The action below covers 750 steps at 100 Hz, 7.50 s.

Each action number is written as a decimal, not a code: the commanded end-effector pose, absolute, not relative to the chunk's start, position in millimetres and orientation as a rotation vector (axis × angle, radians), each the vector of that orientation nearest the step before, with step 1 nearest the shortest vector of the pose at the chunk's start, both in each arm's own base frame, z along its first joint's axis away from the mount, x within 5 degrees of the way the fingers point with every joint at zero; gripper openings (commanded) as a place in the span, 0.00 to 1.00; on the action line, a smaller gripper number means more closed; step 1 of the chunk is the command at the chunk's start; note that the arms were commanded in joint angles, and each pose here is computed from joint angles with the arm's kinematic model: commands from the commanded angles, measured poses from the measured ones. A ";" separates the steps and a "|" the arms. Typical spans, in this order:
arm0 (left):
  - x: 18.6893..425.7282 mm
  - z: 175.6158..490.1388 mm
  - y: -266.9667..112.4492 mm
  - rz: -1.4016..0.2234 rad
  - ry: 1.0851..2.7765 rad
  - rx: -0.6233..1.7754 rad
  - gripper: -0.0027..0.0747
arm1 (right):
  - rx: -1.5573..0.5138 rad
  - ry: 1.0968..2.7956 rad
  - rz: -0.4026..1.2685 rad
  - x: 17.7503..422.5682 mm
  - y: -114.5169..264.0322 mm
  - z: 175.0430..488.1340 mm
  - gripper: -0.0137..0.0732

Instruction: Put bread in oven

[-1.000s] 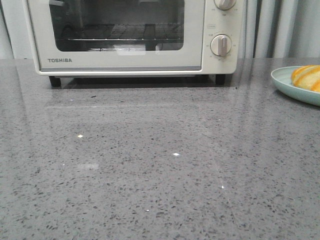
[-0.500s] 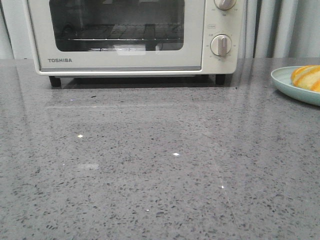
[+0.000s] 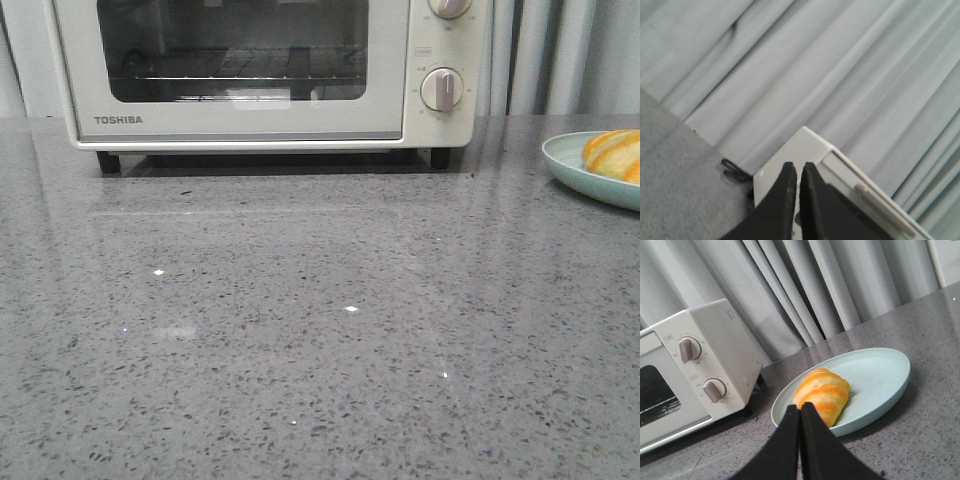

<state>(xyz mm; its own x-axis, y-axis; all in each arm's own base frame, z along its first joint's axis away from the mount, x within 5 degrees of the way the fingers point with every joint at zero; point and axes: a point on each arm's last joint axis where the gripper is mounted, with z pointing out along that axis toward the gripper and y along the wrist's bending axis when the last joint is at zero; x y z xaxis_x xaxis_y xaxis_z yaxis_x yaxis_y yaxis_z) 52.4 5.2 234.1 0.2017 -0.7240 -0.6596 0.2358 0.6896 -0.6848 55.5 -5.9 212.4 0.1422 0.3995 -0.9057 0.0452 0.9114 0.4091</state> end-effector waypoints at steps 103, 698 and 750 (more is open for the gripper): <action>234.5 414.8 -132.1 -0.467 1.693 0.394 0.01 | 0.279 1.593 0.224 57.8 0.4 258.2 0.10; 68.7 418.4 -58.0 -0.608 1.703 0.500 0.01 | -0.012 2.763 -0.003 363.1 -5.7 280.1 0.60; 67.7 417.4 -59.0 -0.629 1.717 0.502 0.01 | -0.028 2.367 0.004 309.9 3.3 404.7 0.10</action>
